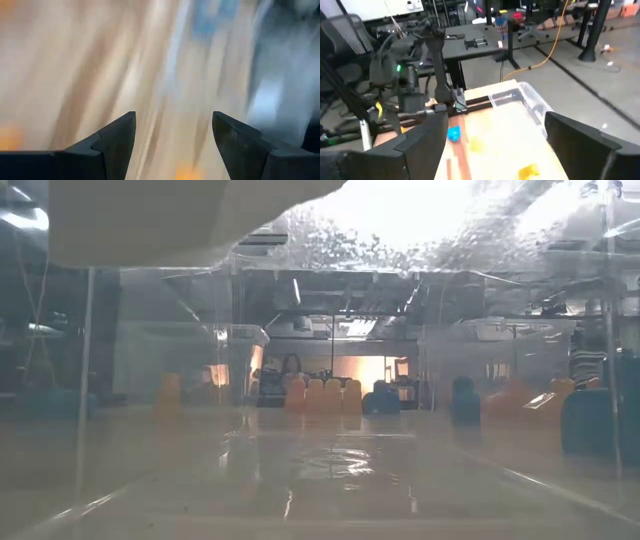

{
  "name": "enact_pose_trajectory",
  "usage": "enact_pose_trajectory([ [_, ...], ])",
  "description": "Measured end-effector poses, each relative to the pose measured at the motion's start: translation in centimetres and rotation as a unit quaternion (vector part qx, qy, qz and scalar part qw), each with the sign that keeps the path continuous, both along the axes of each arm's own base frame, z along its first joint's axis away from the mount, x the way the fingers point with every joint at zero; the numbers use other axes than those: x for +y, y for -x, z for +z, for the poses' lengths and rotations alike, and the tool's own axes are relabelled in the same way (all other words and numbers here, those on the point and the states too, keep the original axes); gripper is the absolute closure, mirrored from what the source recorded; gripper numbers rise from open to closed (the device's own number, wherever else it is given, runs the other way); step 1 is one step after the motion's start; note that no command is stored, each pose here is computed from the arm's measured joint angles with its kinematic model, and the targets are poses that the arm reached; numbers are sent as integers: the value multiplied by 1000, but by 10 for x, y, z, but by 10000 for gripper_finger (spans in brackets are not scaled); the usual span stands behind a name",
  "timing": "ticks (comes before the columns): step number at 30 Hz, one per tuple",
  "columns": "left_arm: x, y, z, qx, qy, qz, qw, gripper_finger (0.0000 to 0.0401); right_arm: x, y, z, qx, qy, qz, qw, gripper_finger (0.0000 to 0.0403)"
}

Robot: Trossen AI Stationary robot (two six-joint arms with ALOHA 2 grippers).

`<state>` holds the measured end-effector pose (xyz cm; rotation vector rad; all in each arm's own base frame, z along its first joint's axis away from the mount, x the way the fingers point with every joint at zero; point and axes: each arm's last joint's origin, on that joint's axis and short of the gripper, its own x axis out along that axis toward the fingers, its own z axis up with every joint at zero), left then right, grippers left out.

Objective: Sort blocks
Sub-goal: Put the orange game piece into the top right transparent bin

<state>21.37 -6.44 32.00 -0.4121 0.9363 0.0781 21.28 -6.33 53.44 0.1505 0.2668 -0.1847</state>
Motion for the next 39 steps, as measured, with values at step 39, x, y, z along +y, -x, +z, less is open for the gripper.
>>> enact_pose_trajectory([
  [39,-140,87,-178,274,-56,-175,944,158,11,-54,-23,27,-70,-16,997,73],
])
